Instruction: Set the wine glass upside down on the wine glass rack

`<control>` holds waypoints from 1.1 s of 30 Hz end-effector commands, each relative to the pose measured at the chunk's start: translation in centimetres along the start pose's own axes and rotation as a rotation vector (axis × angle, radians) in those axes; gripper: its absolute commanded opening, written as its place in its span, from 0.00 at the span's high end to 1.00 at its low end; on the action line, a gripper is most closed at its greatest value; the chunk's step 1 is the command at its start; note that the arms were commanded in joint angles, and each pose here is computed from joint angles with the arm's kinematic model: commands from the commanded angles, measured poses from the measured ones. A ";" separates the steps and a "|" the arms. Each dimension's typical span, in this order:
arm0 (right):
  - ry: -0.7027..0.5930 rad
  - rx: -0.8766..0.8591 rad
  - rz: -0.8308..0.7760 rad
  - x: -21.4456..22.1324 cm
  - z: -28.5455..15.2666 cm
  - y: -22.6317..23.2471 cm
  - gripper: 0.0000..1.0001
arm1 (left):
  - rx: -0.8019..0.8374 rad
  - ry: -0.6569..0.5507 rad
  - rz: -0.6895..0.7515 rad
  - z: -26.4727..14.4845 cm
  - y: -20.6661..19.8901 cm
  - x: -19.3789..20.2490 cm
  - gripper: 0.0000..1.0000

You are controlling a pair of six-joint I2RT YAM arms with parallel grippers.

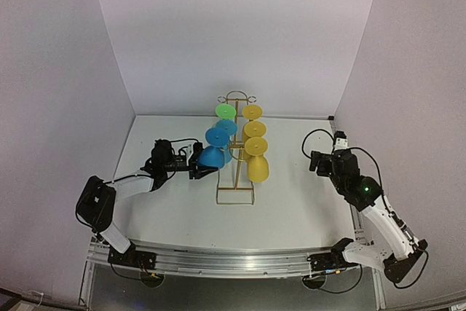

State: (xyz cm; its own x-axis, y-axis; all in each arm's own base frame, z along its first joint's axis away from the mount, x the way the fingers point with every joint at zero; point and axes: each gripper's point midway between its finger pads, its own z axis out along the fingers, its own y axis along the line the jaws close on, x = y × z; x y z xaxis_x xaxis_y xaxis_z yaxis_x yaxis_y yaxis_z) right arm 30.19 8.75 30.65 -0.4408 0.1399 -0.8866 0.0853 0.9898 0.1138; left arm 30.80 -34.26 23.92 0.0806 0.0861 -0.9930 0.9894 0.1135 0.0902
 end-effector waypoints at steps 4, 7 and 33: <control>-0.034 0.033 0.020 -0.3 -0.7 -1.2 0.02 | 0.053 -0.043 0.096 0.9 -0.6 -1.4 0.61; -0.039 0.032 0.021 -0.4 -0.9 -1.3 0.02 | 0.062 -0.033 0.097 1.1 -0.9 -0.9 0.60; -0.044 0.012 0.027 -0.4 -1.3 -1.3 0.02 | 0.104 0.046 0.113 2.8 -1.6 3.8 0.31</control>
State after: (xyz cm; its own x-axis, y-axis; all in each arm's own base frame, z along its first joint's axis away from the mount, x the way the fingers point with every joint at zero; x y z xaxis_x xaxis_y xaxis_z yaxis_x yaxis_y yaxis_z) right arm 28.70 7.50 31.10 -0.4041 0.1602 -0.9006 0.0980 0.9865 0.1315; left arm 30.26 -36.30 20.20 0.1341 0.1434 -0.9805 0.9895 0.0347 0.1404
